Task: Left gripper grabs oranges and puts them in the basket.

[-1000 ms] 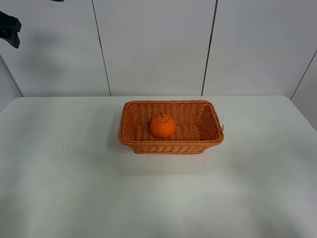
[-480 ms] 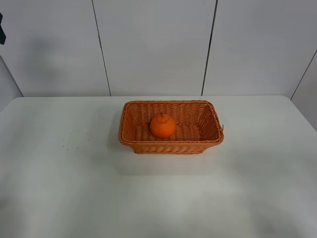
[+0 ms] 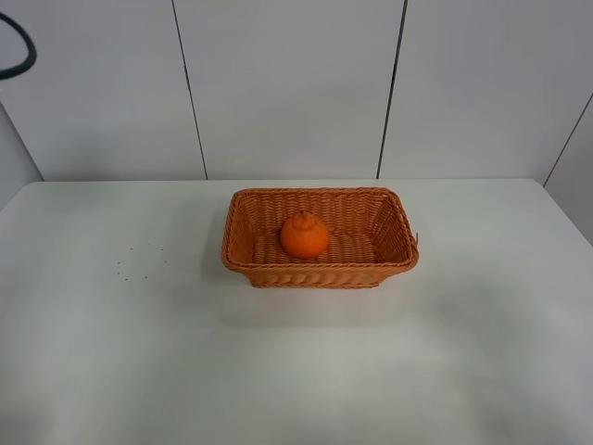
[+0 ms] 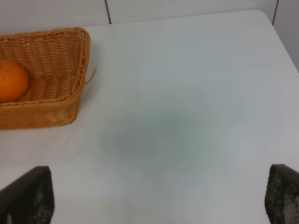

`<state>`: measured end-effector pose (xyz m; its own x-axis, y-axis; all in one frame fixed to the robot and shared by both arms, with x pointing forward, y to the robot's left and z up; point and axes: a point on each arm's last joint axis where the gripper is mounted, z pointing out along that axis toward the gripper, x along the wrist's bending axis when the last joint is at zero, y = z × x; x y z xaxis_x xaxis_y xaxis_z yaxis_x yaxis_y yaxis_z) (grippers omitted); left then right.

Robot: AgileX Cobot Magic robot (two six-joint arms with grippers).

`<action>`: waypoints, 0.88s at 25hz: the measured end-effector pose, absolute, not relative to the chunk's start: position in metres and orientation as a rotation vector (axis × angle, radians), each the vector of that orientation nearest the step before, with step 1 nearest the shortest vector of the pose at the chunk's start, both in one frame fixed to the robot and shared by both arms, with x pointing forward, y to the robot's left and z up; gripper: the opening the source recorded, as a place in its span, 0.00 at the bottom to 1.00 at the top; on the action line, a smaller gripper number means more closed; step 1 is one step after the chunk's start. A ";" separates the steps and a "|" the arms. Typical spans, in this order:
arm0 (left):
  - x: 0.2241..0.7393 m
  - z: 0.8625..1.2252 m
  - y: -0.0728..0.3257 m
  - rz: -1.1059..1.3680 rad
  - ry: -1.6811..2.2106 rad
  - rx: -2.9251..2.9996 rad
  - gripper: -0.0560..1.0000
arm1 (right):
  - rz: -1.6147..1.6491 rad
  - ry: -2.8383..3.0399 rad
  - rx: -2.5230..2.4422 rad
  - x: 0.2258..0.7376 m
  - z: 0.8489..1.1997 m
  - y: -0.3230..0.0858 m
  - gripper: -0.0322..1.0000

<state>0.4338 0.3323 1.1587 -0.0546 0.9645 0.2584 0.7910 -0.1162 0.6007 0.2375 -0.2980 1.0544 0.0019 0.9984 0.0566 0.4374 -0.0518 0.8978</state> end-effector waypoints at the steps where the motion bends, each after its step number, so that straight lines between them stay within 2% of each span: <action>1: 0.421 1.156 0.331 0.941 1.883 1.941 0.93 | 1.010 1.517 1.575 0.237 1.054 -0.298 0.70; 11: 0.325 1.114 0.317 0.909 1.824 1.773 0.93 | 1.010 1.517 1.575 0.237 1.054 -0.298 0.70; 22: 0.285 1.058 0.306 0.746 1.849 1.769 0.93 | 1.010 1.517 1.575 0.237 1.054 -0.298 0.70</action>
